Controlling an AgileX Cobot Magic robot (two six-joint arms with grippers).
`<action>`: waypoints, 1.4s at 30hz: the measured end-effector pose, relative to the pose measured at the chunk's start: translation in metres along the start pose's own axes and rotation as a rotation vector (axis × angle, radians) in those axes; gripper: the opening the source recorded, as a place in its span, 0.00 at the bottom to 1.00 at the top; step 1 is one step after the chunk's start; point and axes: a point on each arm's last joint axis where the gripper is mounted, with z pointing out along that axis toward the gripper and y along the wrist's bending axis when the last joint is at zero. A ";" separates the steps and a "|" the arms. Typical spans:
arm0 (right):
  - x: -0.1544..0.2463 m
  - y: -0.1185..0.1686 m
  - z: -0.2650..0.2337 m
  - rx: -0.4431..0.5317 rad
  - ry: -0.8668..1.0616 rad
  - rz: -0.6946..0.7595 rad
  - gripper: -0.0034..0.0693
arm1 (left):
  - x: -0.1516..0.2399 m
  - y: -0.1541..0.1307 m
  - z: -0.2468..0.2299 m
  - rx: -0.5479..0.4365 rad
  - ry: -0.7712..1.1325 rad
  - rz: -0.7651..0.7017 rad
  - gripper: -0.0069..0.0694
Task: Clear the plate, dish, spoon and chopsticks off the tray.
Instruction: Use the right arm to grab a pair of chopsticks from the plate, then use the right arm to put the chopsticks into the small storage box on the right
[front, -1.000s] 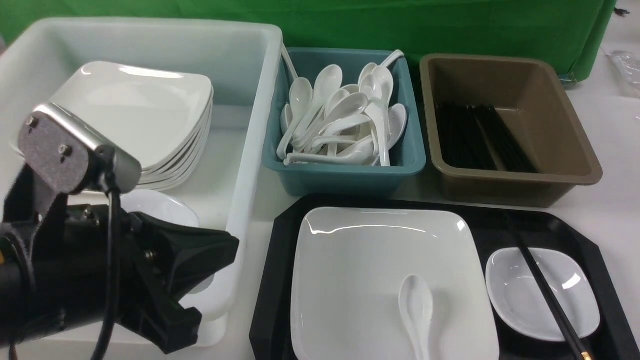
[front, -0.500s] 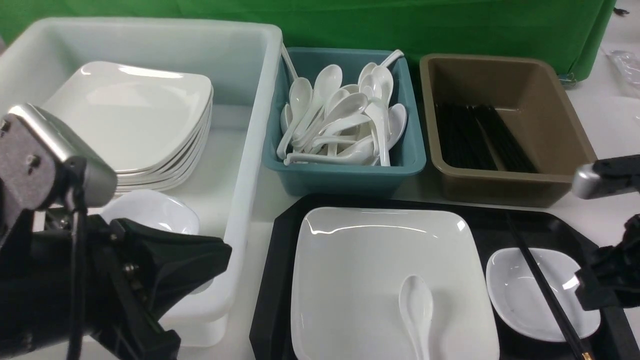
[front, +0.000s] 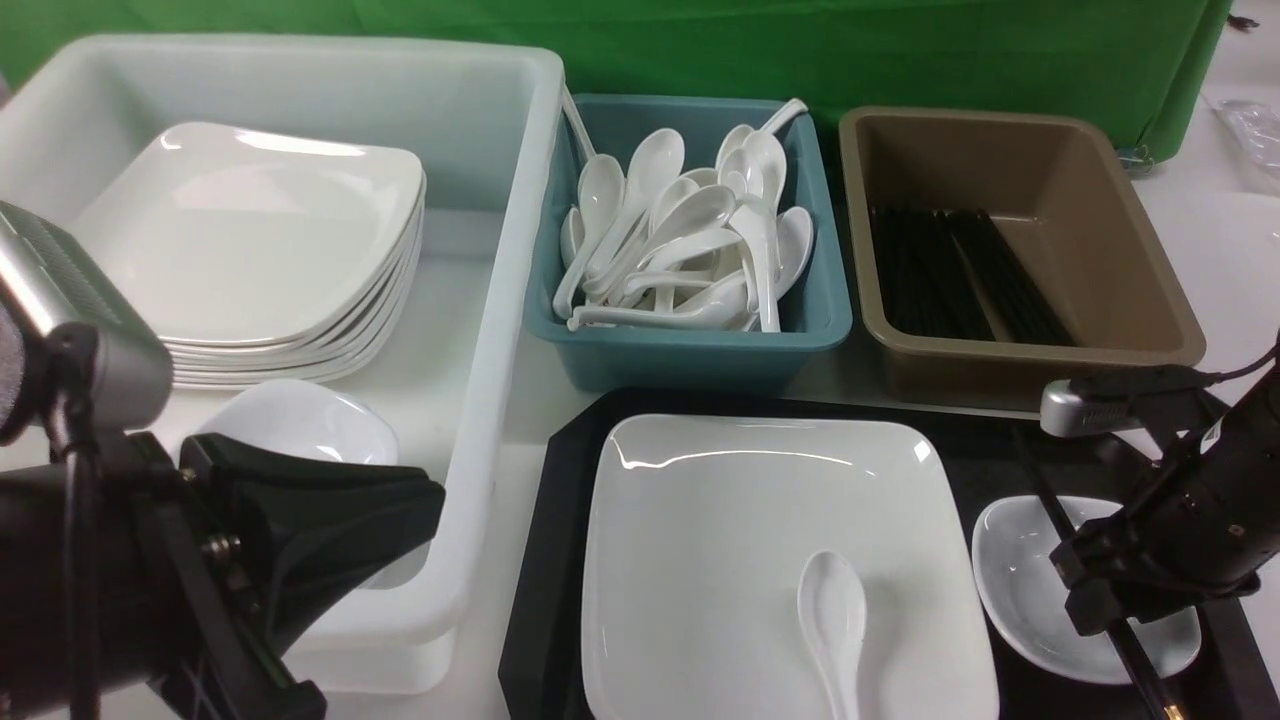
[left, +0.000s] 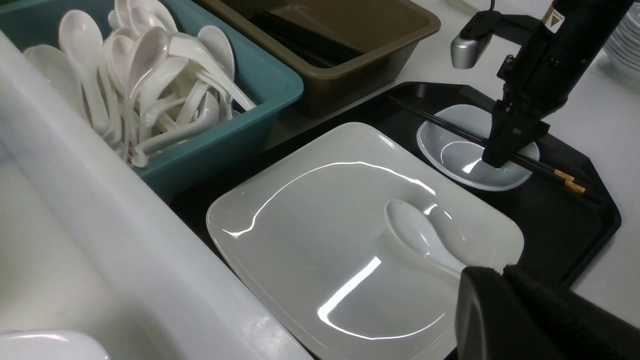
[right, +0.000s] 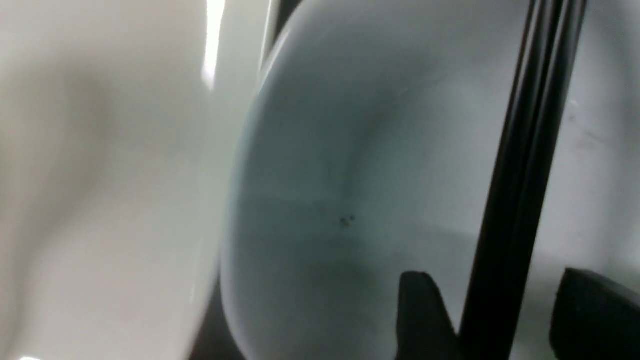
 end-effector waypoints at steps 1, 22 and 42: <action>0.000 0.000 0.002 0.000 0.006 0.000 0.52 | 0.000 0.000 0.000 0.000 0.000 0.000 0.11; 0.001 0.019 -0.051 -0.019 -0.012 -0.147 0.22 | -0.002 0.000 0.000 -0.003 -0.024 -0.020 0.11; -0.190 -0.018 -0.091 0.065 -0.746 0.092 0.42 | -0.011 0.009 0.003 -0.083 -0.116 0.019 0.11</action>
